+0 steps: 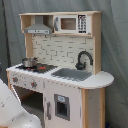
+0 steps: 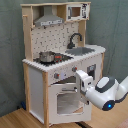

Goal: Play with the kitchen

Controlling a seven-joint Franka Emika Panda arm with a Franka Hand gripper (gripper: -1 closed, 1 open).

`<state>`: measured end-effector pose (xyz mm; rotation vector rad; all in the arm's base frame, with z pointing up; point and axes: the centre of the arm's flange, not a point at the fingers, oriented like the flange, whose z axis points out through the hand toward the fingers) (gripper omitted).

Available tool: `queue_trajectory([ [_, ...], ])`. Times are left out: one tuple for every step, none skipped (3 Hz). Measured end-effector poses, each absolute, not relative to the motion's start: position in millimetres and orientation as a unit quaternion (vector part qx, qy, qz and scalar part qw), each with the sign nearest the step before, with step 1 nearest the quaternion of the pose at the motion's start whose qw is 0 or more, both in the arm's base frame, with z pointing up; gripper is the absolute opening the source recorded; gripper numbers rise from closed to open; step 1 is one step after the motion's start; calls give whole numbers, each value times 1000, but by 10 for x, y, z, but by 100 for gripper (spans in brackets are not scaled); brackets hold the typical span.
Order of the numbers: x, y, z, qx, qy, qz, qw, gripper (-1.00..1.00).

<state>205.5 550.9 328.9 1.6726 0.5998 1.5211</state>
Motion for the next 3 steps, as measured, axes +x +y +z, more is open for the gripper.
queue_trajectory([
  [2081,5605,3502,641,254,592,418,100],
  [2140,5640,3689,632,266,577,444,100],
  [2233,5613,3879,626,281,554,472,100],
])
